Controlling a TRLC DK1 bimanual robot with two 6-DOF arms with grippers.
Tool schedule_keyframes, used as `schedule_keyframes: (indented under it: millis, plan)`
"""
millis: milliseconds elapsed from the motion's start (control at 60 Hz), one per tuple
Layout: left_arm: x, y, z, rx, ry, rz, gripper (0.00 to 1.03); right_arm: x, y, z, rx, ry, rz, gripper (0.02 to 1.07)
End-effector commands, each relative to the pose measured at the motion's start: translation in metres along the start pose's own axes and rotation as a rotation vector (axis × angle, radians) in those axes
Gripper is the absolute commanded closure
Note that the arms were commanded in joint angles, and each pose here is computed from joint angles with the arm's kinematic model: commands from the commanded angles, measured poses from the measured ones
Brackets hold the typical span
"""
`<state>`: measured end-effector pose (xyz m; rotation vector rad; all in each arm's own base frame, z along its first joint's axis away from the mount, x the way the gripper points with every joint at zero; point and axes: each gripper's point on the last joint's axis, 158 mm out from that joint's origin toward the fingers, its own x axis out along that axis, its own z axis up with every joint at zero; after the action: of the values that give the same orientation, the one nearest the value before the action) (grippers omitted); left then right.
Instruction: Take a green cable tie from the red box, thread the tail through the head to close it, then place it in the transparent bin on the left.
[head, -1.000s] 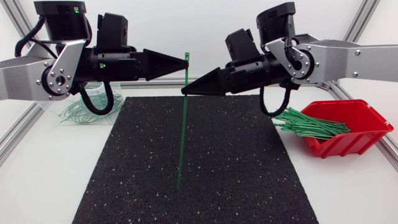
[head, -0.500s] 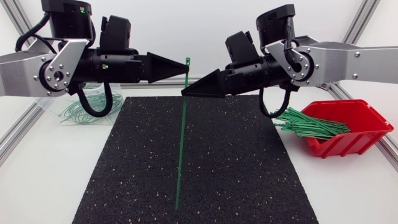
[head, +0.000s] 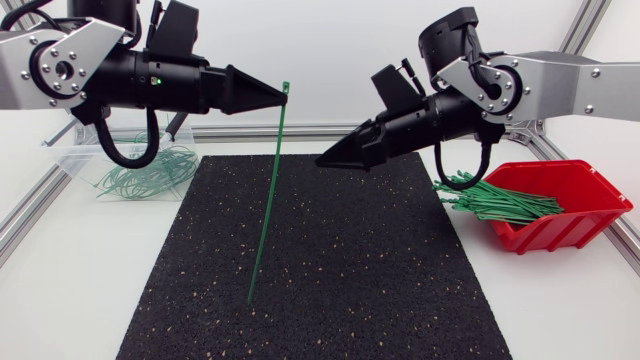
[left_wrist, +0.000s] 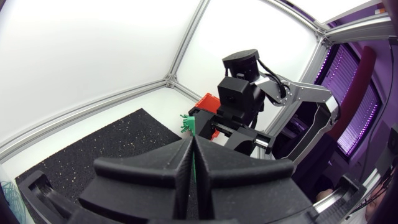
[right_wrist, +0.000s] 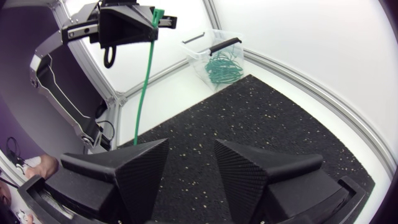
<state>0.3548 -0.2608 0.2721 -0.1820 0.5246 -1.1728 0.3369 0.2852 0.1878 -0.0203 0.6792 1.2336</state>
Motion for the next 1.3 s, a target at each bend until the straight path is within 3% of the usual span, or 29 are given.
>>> schedule_keyframes:
  millis: [0, 233, 367, 483, 617, 750, 1083, 1283]
  plan:
    - [-0.009, 0.003, 0.012, 0.025, -0.014, 0.021, 1.0, -0.004, 0.002, 0.005, -0.104, 0.019, -0.049, 0.5]
    - [-0.022, 0.024, 0.003, -0.042, 0.008, 0.068, 1.0, 0.009, 0.0, -0.02, -0.248, 0.208, -0.172, 0.52]
    - [-0.024, 0.037, -0.008, -0.077, 0.025, 0.052, 1.0, 0.019, -0.003, -0.034, -0.324, 0.322, -0.224, 0.38]
    - [-0.025, 0.047, -0.015, -0.109, 0.027, 0.005, 1.0, 0.025, -0.009, -0.045, -0.403, 0.43, -0.271, 0.34]
    - [-0.023, 0.059, -0.019, -0.118, 0.028, -0.025, 1.0, 0.025, -0.036, -0.051, -0.485, 0.532, -0.411, 0.14]
    - [-0.019, 0.063, -0.021, -0.112, 0.031, -0.059, 1.0, 0.026, -0.041, -0.048, -0.546, 0.563, -0.466, 0.08]
    - [-0.005, 0.085, -0.026, -0.138, 0.044, -0.102, 1.0, 0.044, -0.03, -0.046, -0.701, 0.572, -0.494, 0.07]
    - [0.006, 0.091, -0.034, -0.162, 0.08, -0.119, 1.0, 0.063, -0.024, -0.045, -0.922, 0.572, -0.504, 0.07]
